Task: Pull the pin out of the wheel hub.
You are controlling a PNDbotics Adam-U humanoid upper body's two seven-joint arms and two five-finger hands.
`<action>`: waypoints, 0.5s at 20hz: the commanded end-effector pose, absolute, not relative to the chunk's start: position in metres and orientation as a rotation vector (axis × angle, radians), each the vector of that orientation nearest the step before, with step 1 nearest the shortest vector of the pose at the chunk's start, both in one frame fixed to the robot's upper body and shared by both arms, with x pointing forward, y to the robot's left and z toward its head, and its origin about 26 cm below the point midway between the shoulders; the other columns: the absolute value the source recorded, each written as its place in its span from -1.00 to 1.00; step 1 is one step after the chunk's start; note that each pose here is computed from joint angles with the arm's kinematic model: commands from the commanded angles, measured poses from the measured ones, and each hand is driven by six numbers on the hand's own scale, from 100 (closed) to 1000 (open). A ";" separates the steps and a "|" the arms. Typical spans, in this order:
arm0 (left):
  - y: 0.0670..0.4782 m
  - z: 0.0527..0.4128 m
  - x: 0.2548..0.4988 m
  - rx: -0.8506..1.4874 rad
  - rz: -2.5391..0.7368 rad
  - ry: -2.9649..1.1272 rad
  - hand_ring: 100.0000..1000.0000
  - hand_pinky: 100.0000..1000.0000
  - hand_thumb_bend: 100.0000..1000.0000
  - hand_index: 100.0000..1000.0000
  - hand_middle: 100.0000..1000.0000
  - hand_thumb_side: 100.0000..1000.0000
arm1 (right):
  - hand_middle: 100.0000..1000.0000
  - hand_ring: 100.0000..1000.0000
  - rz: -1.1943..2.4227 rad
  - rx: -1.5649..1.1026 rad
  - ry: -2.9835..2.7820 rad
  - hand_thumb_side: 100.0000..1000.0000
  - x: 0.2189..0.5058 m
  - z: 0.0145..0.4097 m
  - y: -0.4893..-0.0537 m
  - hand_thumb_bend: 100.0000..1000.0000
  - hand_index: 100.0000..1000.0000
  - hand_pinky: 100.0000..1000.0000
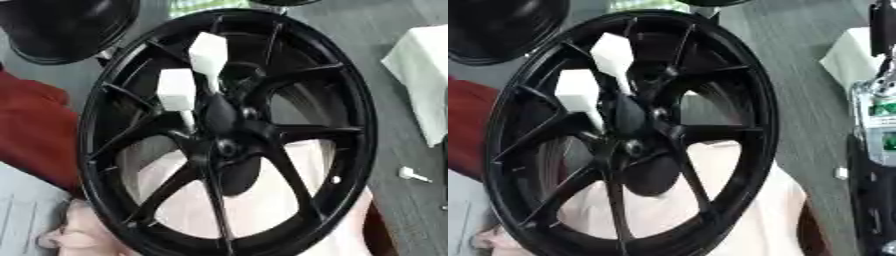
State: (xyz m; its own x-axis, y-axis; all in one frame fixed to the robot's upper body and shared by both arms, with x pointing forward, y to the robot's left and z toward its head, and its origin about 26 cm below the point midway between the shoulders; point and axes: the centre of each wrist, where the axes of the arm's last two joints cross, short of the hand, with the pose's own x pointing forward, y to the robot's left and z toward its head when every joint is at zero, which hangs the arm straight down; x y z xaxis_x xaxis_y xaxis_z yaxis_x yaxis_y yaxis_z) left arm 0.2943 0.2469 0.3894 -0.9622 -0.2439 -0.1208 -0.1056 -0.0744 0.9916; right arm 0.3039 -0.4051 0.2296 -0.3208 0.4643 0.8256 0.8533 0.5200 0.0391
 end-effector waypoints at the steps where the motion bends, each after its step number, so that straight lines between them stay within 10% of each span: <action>1: 0.233 0.396 0.300 0.384 -2.266 -2.011 0.28 0.42 -1.00 0.46 0.12 -0.22 | 0.59 1.00 -0.591 -1.110 -2.000 0.05 0.300 0.243 -0.406 -1.00 0.63 0.66; 10: 0.183 0.405 0.324 0.302 -2.368 -1.936 0.30 0.42 -1.00 0.48 0.13 -0.04 | 0.60 1.00 -0.563 -1.082 -1.997 0.04 0.302 0.239 -0.405 -1.00 0.64 0.68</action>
